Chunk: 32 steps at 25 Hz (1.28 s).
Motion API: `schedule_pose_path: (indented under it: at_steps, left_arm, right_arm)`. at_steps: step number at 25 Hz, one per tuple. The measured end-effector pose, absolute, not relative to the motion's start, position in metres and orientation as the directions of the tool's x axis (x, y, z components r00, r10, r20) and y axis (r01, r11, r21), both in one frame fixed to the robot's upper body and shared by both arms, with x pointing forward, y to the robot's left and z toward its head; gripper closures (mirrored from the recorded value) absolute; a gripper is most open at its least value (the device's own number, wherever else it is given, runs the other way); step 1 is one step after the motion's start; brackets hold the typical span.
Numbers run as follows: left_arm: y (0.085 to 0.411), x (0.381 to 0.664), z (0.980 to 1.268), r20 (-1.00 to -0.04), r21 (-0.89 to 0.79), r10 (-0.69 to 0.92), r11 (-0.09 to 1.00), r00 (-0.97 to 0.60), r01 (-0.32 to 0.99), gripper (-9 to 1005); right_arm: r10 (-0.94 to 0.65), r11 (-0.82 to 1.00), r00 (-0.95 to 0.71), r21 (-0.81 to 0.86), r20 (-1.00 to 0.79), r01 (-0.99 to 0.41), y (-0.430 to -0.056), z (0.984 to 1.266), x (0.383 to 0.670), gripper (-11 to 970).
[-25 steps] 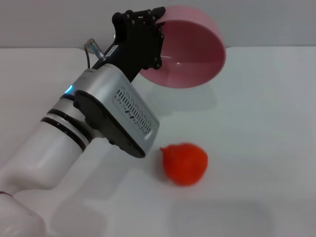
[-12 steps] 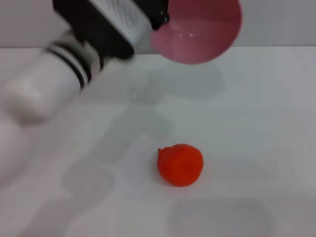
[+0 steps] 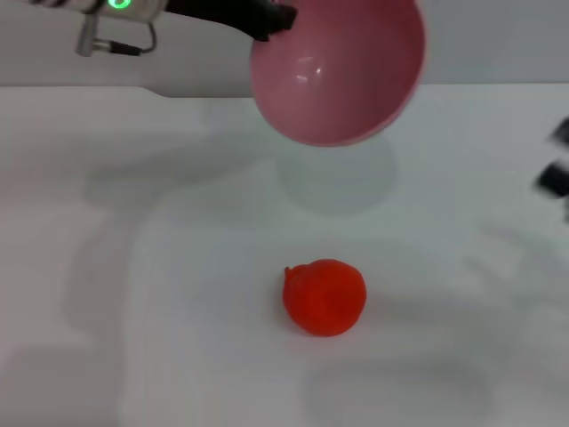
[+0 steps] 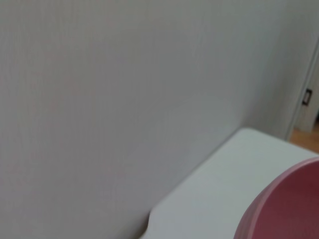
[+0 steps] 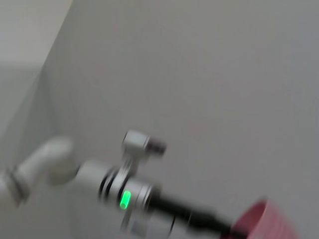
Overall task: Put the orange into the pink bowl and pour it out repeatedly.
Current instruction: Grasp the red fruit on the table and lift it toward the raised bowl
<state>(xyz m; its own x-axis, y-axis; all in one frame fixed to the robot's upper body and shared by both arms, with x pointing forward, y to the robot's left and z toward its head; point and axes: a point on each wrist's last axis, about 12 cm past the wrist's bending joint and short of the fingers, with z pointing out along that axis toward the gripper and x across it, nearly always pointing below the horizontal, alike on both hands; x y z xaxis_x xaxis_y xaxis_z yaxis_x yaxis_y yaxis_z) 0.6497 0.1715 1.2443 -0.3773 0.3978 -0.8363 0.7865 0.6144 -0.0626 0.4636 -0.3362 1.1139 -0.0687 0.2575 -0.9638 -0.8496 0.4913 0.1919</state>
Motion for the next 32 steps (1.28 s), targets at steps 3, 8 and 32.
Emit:
schedule_pose_path:
  at_steps: [3, 8, 32]
  left_arm:
    - [0.180, 0.653, 1.251, -0.788, -0.072, 0.429, 0.648, -0.442, 0.758, 953]
    - [0.191, 0.653, 1.260, -0.743, -0.064, 0.447, 0.693, -0.498, 0.718, 953]
    - [0.219, 0.648, 1.254, -0.691, -0.146, 0.403, 0.735, -0.600, 0.662, 952]
  right_arm:
    - [0.069, 0.420, -0.220, 0.229, -0.973, -0.878, -0.327, 1.124, 0.483, 299]
    - [-0.189, 0.415, -0.375, 0.272, -0.908, -0.868, -0.319, 1.139, 0.504, 306]
    - [-0.666, 0.271, -0.297, 0.149, -0.684, -0.951, -0.187, 1.122, 0.584, 336]
